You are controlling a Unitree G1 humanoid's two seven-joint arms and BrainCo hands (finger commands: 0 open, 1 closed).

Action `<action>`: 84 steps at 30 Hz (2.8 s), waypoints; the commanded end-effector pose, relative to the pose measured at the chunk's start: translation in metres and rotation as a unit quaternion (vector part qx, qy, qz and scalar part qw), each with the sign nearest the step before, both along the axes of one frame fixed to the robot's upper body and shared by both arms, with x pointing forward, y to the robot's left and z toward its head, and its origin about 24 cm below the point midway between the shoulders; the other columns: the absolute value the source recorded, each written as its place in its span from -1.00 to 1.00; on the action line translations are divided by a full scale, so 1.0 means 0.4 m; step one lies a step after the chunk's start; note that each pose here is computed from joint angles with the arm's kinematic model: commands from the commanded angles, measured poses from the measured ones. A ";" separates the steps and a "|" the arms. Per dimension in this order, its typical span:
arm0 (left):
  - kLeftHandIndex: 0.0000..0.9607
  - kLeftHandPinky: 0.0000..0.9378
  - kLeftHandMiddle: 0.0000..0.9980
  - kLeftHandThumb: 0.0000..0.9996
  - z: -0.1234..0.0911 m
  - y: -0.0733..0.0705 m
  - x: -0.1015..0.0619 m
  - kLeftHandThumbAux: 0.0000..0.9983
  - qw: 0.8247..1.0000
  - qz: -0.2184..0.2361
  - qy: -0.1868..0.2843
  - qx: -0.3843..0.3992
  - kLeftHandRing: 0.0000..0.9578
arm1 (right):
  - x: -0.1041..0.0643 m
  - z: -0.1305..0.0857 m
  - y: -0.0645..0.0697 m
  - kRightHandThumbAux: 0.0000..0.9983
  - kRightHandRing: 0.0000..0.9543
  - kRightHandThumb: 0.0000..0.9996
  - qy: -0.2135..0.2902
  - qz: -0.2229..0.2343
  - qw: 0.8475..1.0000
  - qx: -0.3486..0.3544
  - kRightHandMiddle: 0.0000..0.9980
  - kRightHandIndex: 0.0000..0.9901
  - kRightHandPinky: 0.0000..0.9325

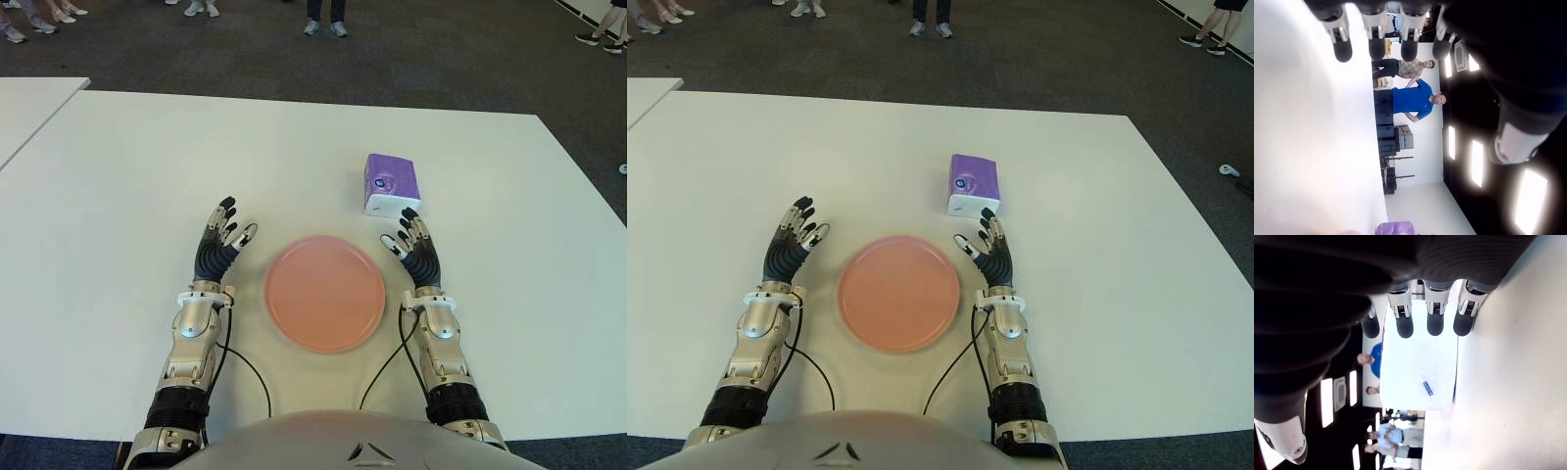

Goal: Put the tissue paper into the plate.

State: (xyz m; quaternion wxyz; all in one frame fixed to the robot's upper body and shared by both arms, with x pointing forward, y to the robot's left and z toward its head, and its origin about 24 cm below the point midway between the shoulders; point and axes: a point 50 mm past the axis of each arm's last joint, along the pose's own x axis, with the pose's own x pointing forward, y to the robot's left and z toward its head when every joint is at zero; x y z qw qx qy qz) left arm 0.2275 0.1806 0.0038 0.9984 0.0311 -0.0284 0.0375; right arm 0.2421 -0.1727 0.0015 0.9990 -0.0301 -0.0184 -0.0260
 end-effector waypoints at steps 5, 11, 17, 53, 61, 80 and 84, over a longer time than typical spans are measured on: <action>-1.00 -1.00 -1.00 -1.00 -0.010 0.004 -0.009 0.18 1.000 0.000 0.011 0.003 -1.00 | -0.013 -0.024 0.001 0.28 -1.00 -1.00 0.022 -0.002 1.000 0.001 -1.00 -1.00 -1.00; -1.00 -1.00 -1.00 -1.00 -0.010 0.004 -0.009 0.18 1.000 0.000 0.011 0.003 -1.00 | -0.013 -0.024 0.000 0.27 -1.00 -1.00 0.022 -0.003 1.000 0.000 -1.00 -1.00 -1.00; -1.00 -1.00 -1.00 -1.00 -0.011 0.002 -0.008 0.20 1.000 0.002 0.013 0.001 -1.00 | -0.013 -0.025 -0.001 0.27 -1.00 -1.00 0.023 -0.001 1.000 0.001 -1.00 -1.00 -1.00; -1.00 -1.00 -1.00 -1.00 -0.010 -0.014 -0.006 0.17 1.000 0.002 0.010 0.001 -1.00 | -0.019 -0.030 -0.025 0.25 -1.00 -0.95 0.088 -0.020 0.996 -0.015 -1.00 -1.00 -1.00; -1.00 -1.00 -1.00 -1.00 -0.011 -0.017 -0.005 0.18 1.000 -0.001 0.011 0.000 -1.00 | -0.030 0.006 -0.037 0.27 -1.00 -0.87 0.087 -0.042 0.995 -0.023 -1.00 -1.00 -1.00; -1.00 -1.00 -1.00 -1.00 -0.017 -0.020 -0.005 0.14 1.000 -0.004 0.004 0.003 -1.00 | -0.005 0.269 -0.109 0.28 -1.00 -0.75 -0.093 -0.090 0.985 -0.118 -1.00 -1.00 -1.00; -1.00 -1.00 -1.00 -1.00 -0.019 -0.018 -0.005 0.14 1.000 -0.006 0.003 0.001 -1.00 | 0.008 0.358 -0.119 0.25 -1.00 -0.76 -0.133 -0.097 0.969 -0.182 -1.00 -1.00 -1.00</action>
